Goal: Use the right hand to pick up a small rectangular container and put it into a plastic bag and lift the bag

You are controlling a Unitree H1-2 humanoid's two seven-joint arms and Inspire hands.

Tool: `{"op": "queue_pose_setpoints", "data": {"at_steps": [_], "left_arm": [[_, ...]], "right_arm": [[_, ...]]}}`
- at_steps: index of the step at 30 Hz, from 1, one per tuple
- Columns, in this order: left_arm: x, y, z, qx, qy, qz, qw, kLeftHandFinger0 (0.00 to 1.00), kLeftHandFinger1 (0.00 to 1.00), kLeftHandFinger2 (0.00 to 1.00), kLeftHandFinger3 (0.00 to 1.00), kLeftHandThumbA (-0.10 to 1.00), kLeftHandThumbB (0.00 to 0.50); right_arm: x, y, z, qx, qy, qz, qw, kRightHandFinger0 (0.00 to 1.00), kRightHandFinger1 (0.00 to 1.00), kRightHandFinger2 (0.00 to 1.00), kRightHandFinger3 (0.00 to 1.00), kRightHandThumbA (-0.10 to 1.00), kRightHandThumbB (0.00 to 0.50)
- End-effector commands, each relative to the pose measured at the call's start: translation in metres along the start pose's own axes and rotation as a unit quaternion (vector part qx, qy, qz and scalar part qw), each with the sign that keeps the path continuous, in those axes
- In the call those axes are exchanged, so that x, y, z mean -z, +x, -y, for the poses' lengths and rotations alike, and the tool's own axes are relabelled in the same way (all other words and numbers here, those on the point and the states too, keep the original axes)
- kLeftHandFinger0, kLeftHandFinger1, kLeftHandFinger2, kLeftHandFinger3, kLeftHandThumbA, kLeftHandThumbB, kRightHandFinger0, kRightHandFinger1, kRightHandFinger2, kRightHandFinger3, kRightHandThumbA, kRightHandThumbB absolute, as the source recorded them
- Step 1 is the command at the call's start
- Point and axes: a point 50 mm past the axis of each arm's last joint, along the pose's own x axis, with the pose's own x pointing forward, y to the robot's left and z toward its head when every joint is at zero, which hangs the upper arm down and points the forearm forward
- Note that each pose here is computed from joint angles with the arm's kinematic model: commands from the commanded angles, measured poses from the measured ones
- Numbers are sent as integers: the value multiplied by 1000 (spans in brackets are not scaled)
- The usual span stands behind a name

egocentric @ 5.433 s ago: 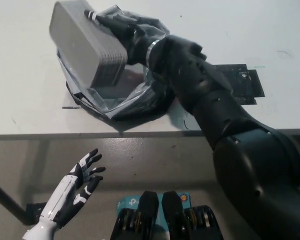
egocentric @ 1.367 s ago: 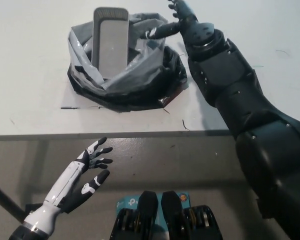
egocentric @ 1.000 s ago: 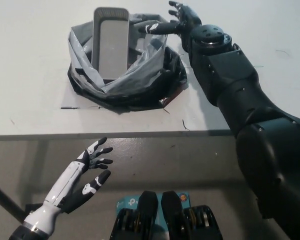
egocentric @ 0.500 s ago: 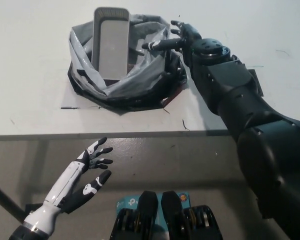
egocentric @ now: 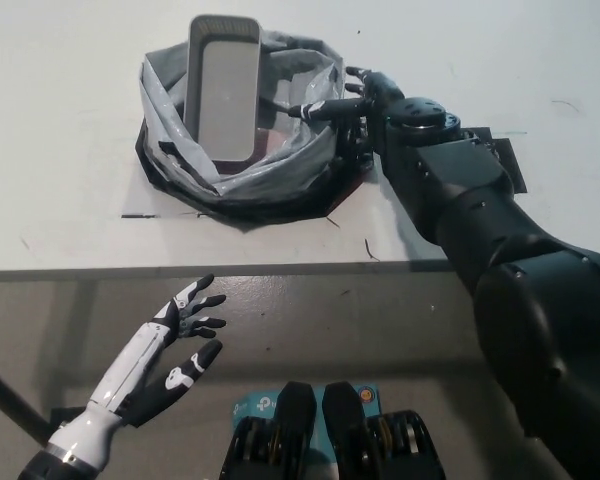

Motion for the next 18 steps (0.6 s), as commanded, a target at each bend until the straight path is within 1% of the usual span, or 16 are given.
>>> {"op": "queue_pose_setpoints", "data": {"at_steps": [1,2,3,4,5,7,8,9,10,11,12,14,15,16,17,18], "left_arm": [[-10,4,-7,0,13,31,999,755,761,889,1000,809,249],[-11,4,-7,0,13,31,999,754,760,889,1000,800,246],[-10,5,-7,-1,12,31,999,754,759,888,1000,798,247],[-10,5,-7,-1,12,31,999,754,759,887,1000,797,248],[-10,5,-7,0,12,31,999,753,758,887,1000,797,248],[-10,6,-8,-1,11,33,999,752,755,884,1000,789,243],[-11,7,-8,-1,10,34,999,752,754,884,1000,787,242],[-11,6,-8,0,12,32,999,753,754,884,1000,788,243],[-11,6,-8,0,14,30,999,754,754,884,1000,789,243],[-10,6,-8,0,14,30,999,754,754,884,1000,789,243],[-10,6,-8,0,14,32,999,755,755,884,1000,789,240],[-10,6,-8,0,13,32,999,757,755,884,1000,790,239],[-10,7,-8,-1,13,31,999,758,755,884,1000,789,239],[-10,7,-9,-1,14,31,999,759,755,885,1000,788,235],[-10,8,-9,-1,14,32,999,760,755,885,1000,787,234],[-10,9,-9,0,16,32,999,760,755,885,1000,795,242]], "right_arm": [[-32,-7,-18,-57,116,8,992,18,79,469,826,730,245],[-33,-7,-20,-56,121,8,991,4,16,277,522,432,221],[-34,-8,-22,-51,123,8,991,1,3,279,420,230,212],[-35,-8,-25,-57,134,4,989,0,17,383,460,57,211],[-36,-9,-26,-62,142,2,988,0,27,435,461,19,213],[-39,-10,-27,-83,164,-1,983,0,51,540,502,0,179],[-40,-10,-28,-90,171,-3,981,0,58,581,536,0,174],[-41,-10,-29,-95,180,-5,979,0,97,657,626,6,173],[-42,-11,-31,-101,187,-7,977,0,99,654,714,14,171],[-43,-11,-31,-103,188,-7,977,0,87,651,770,17,168],[-46,-12,-32,-110,194,-6,975,0,88,644,798,38,151],[-49,-13,-33,-115,200,-5,973,0,72,621,792,60,149],[-52,-13,-34,-121,207,-2,971,0,57,601,769,57,145],[-57,-15,-35,-128,216,2,968,0,54,594,773,73,130],[-59,-15,-35,-130,220,3,967,0,58,595,797,68,127],[-67,-17,-35,-141,228,11,963,0,65,578,761,90,85]]}}
